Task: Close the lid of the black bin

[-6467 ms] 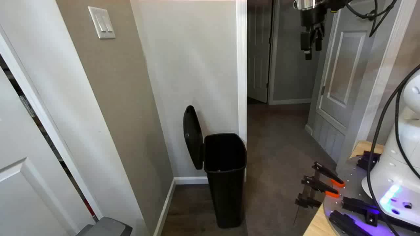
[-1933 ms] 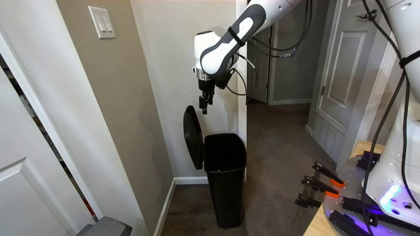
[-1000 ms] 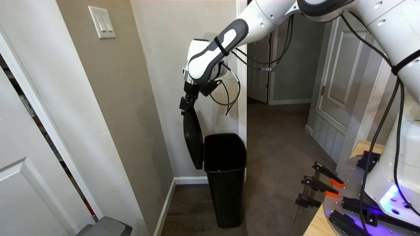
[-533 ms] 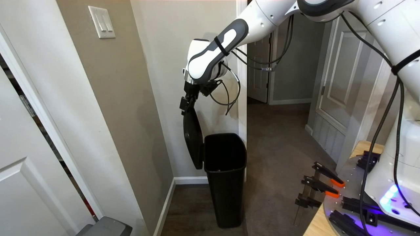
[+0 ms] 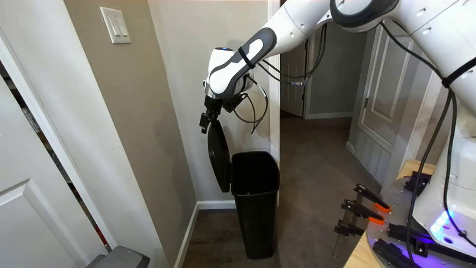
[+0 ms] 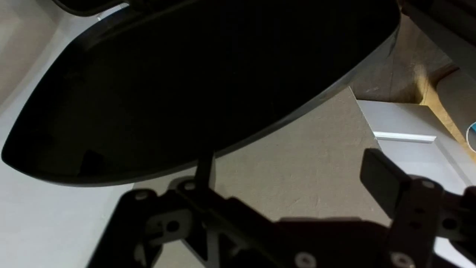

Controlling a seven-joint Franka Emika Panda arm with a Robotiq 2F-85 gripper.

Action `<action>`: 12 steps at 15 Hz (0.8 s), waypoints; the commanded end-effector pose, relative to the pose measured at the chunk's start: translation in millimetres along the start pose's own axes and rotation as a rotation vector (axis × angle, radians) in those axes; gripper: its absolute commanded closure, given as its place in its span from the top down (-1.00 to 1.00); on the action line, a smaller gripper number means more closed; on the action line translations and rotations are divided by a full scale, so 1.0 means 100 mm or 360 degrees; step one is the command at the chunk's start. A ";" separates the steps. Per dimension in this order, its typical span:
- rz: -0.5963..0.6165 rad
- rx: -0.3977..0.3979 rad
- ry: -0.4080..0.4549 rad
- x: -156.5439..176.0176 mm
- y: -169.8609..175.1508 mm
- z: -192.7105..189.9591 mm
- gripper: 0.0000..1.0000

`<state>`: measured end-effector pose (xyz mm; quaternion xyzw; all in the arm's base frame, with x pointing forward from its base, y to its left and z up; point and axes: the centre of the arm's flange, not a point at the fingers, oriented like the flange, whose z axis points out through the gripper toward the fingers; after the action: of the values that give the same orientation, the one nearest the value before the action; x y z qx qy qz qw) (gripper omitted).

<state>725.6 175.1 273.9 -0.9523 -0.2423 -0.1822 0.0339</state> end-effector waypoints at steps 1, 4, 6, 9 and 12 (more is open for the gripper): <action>-0.0057 -0.0033 0.0015 0.14 0.05 0.15 1.00; -0.0074 -0.0026 0.0037 0.26 0.10 0.27 1.00; -0.0080 -0.0024 0.0059 0.34 0.12 0.33 1.00; -0.0106 -0.0028 0.0084 0.44 0.12 0.40 1.00; -0.0091 -0.0024 -0.0005 0.47 0.13 0.46 1.00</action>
<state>768.8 189.4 250.8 -0.9440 -0.2543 -0.2076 0.0319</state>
